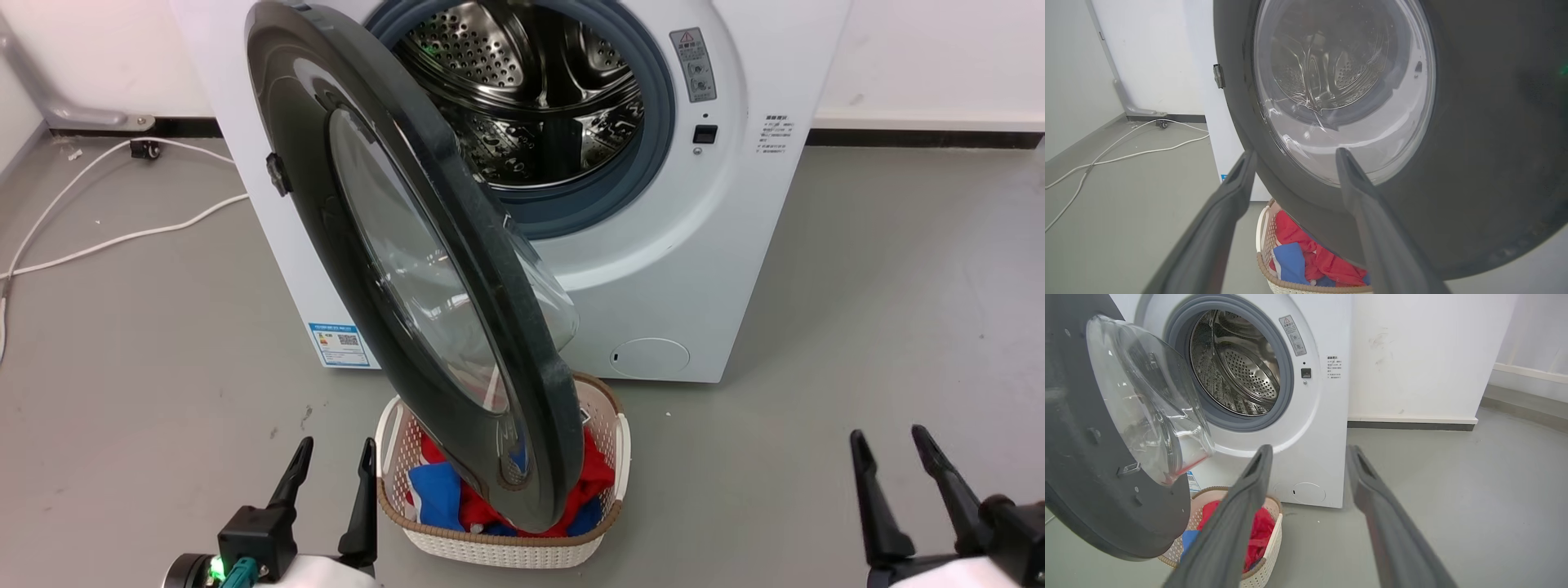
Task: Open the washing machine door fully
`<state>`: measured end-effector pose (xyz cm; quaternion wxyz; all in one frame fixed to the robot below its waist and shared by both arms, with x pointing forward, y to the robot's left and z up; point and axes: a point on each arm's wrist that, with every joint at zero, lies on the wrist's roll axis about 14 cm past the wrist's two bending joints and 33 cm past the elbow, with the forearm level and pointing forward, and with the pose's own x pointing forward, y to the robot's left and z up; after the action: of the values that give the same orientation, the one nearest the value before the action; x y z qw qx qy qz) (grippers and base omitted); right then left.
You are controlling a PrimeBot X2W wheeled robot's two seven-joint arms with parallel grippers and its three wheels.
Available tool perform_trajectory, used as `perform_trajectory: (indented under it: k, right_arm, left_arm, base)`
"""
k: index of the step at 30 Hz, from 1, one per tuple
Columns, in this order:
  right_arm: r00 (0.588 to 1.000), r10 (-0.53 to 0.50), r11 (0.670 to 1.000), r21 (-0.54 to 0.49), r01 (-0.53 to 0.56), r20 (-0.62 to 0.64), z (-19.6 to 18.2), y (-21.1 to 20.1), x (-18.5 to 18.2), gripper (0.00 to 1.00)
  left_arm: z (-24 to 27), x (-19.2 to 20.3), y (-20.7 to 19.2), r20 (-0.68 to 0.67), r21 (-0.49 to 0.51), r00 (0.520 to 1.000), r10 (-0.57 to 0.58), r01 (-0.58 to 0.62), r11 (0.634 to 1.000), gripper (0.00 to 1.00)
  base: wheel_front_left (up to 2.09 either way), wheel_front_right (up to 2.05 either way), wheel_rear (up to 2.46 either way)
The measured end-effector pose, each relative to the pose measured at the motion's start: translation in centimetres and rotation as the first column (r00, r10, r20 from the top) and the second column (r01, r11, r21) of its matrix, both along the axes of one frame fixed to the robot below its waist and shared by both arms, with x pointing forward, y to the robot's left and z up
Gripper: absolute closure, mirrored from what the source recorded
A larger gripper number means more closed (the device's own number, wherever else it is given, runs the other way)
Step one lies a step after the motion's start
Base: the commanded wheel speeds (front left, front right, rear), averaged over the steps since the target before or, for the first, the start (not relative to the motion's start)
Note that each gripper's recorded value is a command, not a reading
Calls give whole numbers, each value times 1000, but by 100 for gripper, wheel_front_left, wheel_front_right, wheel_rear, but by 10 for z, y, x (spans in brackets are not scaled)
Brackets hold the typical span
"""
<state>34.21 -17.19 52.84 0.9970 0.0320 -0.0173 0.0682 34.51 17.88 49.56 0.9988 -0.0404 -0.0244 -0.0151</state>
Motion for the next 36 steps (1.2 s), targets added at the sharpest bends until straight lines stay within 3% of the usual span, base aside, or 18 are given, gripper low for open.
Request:
perform_trajectory:
  k: [11, 26, 27, 28, 29, 30, 36]
  right_arm:
    - [999, -48, 999, -17, 48, -14, -4, -9, -18, 0]
    - [999, -36, 999, -28, 36, -6, 1, -2, -26, 0]
    - [999, -36, 999, -29, 36, -5, 1, -1, -26, 0]
    - [999, -35, 999, -30, 35, -5, 1, -1, -26, 0]
    - [999, -35, 999, -30, 34, -5, 1, -1, -26, 0]
    - [999, -33, 999, -31, 33, -5, 1, 0, -26, 0]
    - [999, -34, 999, -39, 34, -15, 0, 0, -25, 0]
  left_arm:
    - [0, -6, 1, 3, 6, 1000, -4, 4, 1000, 0]
    - [2, -6, 0, 8, 16, 1000, -15, 15, 1000, 0]
    - [1, -6, 0, 4, 16, 1000, -15, 15, 1000, 23]
    - [0, -6, 0, 2, 16, 1000, -16, 15, 1000, 53]
    - [0, -6, 0, 1, 15, 1000, -16, 16, 1000, 69]
    - [0, -5, 0, 3, 15, 1000, -15, 15, 1000, 100]
    - [7, 0, 0, 22, 15, 1000, -15, 15, 1000, 100]
  base:
    - [0, 0, 0]
    - [0, 0, 0]
    - [0, 0, 0]
    - [0, 0, 0]
    - [0, 0, 0]
    - [0, 0, 0]
    - [0, 0, 0]
